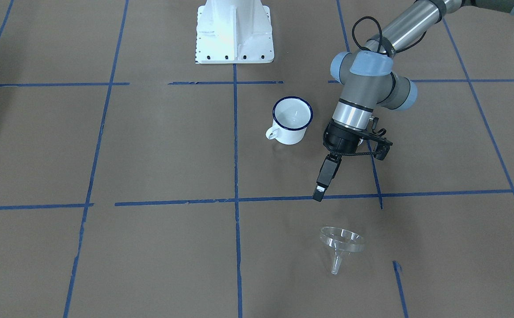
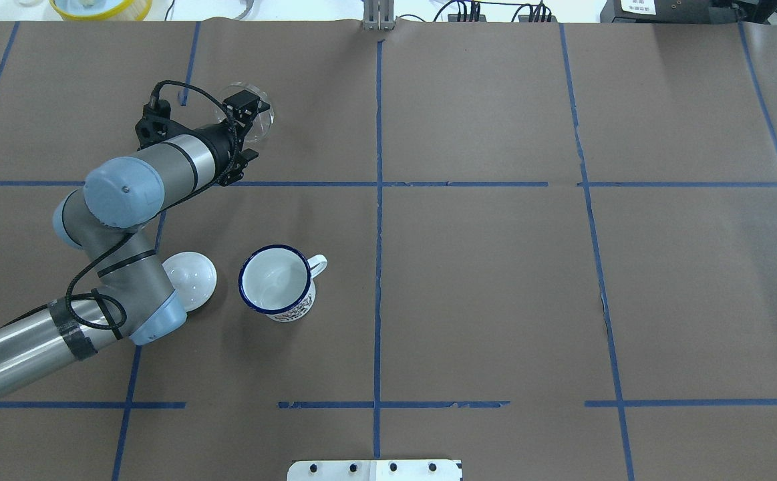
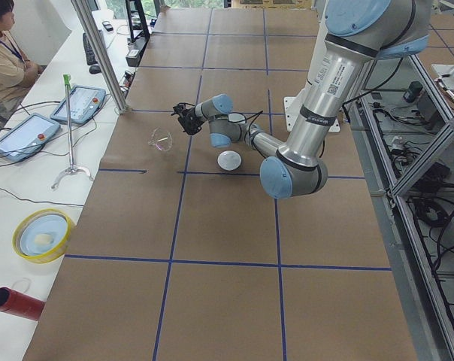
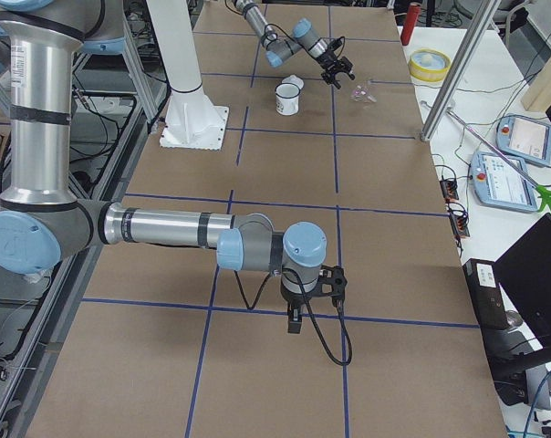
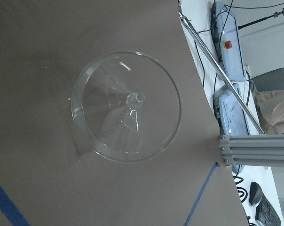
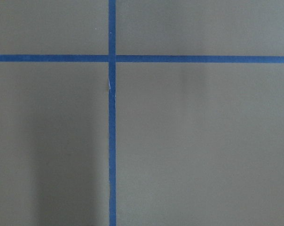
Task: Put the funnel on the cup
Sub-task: 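Move the left gripper to the clear glass funnel, then grasp the glass funnel's rim with the left gripper and lift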
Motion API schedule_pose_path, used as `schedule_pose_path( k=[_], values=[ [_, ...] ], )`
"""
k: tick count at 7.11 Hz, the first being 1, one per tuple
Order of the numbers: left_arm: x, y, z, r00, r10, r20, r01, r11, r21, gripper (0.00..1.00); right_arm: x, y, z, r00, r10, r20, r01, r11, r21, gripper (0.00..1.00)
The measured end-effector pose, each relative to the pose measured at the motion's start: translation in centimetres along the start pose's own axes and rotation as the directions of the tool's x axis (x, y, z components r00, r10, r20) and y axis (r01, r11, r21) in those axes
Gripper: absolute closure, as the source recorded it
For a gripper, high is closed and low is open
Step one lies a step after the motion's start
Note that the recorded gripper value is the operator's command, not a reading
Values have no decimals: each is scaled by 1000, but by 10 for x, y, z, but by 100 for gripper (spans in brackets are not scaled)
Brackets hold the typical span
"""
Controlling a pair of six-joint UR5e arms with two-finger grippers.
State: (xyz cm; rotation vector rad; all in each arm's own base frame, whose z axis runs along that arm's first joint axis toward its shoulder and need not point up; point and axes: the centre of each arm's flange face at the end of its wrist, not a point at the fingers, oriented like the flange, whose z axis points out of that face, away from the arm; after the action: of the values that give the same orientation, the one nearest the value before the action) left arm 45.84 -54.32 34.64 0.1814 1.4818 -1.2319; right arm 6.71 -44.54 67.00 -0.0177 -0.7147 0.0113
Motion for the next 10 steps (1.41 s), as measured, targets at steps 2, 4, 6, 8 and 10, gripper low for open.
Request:
schedule_pose_path(
  k=[2, 4, 6, 8, 10],
  values=[
    [5, -31, 14, 998, -56, -36, 58, 997, 47, 0, 0, 0, 0, 1000, 0, 0, 0, 1000, 0, 0],
    [24, -55, 45, 996, -84, -37, 87, 992, 96, 0, 0, 0, 0, 1000, 0, 0, 0, 1000, 0, 0],
    [31, -56, 66, 996, -88, -22, 89, 991, 104, 21, 0, 0, 0, 1000, 0, 0, 0, 1000, 0, 0],
    [27, -59, 72, 996, -85, -15, 86, 991, 106, 100, 0, 0, 0, 1000, 0, 0, 0, 1000, 0, 0],
    [30, -61, 72, 998, -66, -15, 67, 993, 97, 100, 0, 0, 0, 1000, 0, 0, 0, 1000, 0, 0]
  ],
)
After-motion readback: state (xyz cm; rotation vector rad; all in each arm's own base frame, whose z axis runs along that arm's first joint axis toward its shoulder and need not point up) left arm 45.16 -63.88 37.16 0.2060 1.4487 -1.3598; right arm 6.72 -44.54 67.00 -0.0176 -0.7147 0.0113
